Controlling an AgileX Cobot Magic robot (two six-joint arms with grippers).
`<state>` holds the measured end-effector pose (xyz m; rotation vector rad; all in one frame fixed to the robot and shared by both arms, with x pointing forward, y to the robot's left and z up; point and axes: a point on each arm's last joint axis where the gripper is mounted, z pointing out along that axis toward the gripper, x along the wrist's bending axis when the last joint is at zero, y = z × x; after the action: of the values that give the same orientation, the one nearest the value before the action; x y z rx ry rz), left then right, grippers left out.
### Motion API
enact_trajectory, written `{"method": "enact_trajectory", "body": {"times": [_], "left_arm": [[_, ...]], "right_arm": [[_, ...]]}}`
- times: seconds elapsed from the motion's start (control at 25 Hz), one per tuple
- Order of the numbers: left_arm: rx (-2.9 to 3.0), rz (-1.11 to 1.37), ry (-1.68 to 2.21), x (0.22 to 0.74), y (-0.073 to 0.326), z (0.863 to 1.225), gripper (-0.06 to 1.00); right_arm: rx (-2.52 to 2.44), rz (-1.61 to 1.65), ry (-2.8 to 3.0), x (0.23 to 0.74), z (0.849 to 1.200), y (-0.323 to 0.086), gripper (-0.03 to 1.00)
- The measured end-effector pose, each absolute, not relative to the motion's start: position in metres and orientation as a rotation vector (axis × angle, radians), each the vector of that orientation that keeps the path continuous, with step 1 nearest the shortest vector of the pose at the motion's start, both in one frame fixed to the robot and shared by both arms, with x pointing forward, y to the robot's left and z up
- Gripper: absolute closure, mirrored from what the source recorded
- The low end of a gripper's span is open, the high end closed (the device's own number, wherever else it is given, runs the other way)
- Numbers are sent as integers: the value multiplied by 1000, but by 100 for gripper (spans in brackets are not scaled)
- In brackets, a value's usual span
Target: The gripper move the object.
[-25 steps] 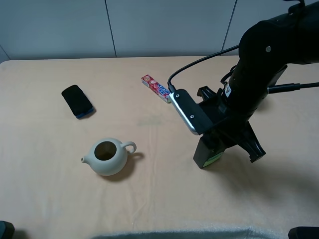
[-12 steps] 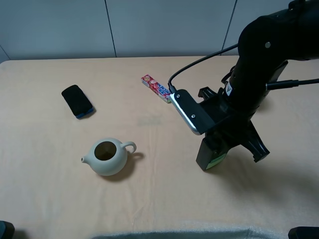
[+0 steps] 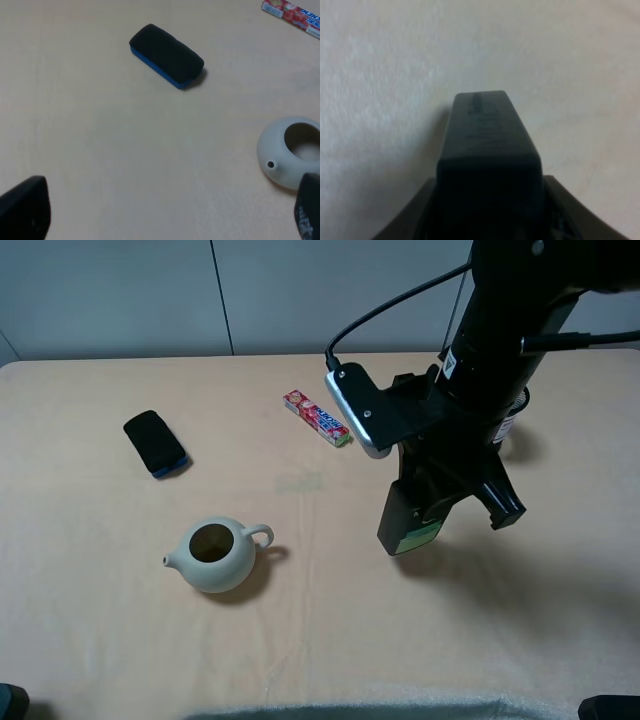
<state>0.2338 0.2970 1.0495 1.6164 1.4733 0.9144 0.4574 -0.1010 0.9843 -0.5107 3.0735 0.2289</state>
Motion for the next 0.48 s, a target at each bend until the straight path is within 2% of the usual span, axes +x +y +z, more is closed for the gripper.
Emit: {"method": "enact_trajectory", "body": {"times": [0.48], "left_arm": [[1616,914,1473,234,297,1050,-5]], "right_arm": [[24,389,3112,469,1023,-84,66]]}}
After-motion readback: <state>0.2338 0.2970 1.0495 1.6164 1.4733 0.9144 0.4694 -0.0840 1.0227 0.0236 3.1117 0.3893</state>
